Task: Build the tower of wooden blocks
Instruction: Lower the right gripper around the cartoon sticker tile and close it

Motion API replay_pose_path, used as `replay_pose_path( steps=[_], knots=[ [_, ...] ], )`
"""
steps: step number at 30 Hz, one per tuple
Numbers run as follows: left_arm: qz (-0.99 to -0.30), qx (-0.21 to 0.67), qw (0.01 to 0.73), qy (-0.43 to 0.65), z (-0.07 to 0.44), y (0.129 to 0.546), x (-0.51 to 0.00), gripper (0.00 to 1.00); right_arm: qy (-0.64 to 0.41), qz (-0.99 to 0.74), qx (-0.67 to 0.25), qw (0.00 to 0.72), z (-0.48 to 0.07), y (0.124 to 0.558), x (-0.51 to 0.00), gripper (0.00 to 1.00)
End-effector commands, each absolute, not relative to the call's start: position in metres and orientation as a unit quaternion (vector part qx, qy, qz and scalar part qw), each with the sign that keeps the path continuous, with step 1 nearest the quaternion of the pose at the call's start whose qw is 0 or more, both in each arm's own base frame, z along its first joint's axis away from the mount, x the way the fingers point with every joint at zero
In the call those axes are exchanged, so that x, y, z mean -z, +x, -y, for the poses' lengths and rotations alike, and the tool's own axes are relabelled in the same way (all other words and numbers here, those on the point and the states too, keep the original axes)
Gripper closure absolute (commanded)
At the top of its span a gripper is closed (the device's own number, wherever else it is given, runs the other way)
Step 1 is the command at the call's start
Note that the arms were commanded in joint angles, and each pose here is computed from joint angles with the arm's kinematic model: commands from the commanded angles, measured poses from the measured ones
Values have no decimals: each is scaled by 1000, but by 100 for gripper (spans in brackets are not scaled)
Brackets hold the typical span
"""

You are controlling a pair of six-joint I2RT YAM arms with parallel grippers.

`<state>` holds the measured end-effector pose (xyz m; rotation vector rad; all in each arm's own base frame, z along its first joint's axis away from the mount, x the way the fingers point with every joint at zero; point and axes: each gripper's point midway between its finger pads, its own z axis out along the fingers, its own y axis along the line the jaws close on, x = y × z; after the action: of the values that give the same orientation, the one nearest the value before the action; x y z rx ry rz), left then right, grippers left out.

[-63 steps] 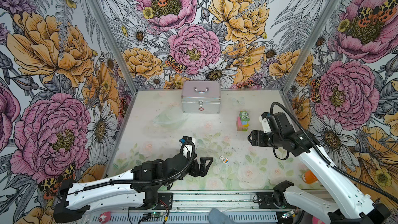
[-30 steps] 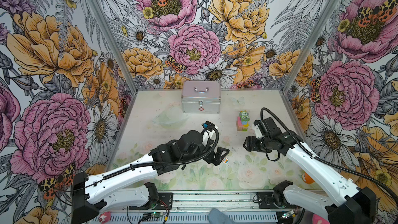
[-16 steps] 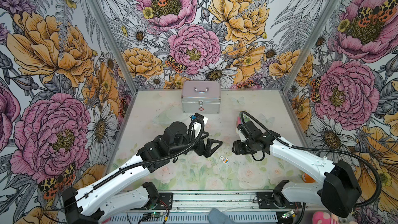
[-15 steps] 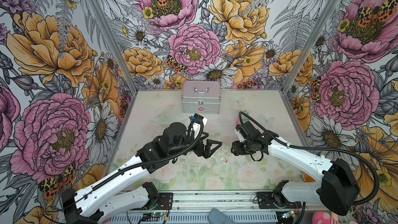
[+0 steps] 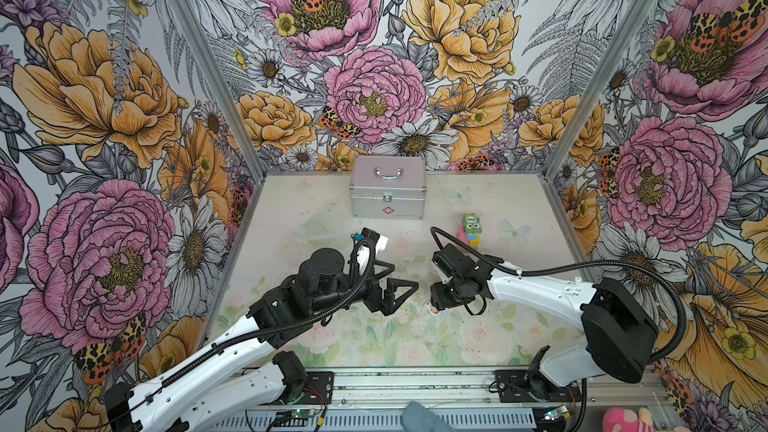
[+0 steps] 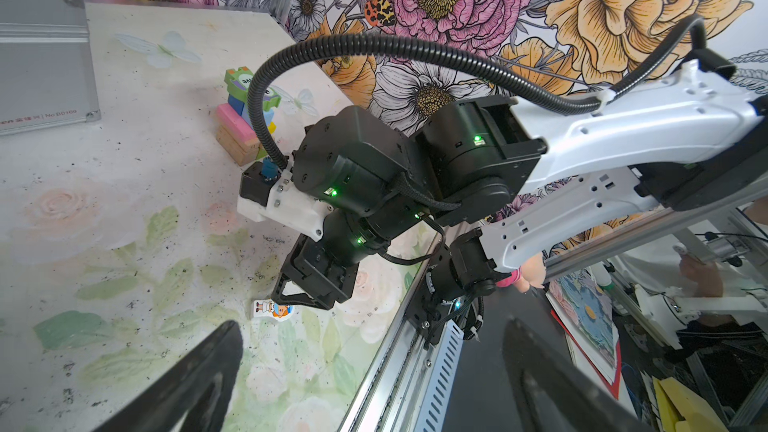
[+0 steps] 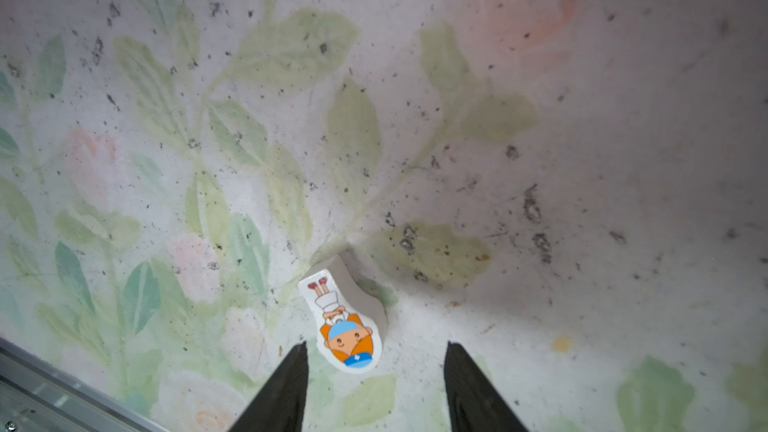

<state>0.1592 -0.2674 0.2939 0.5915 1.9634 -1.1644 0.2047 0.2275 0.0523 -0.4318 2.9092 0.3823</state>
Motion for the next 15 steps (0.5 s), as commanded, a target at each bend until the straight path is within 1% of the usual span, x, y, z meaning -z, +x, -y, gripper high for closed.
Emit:
replay_pose_path(
  steps=[1, 7, 15],
  knots=[
    [-771, 452, 391, 223, 263, 166, -291, 1, -152, -973, -136, 108, -244, 212, -59, 45],
    [-767, 456, 392, 225, 262, 165, -293, 1, -164, -974, -124, 97, -249, 208, -47, 46],
    [-765, 452, 401, 220, 254, 165, -295, 1, -170, -975, -110, 88, -248, 204, -38, 53]
  ],
)
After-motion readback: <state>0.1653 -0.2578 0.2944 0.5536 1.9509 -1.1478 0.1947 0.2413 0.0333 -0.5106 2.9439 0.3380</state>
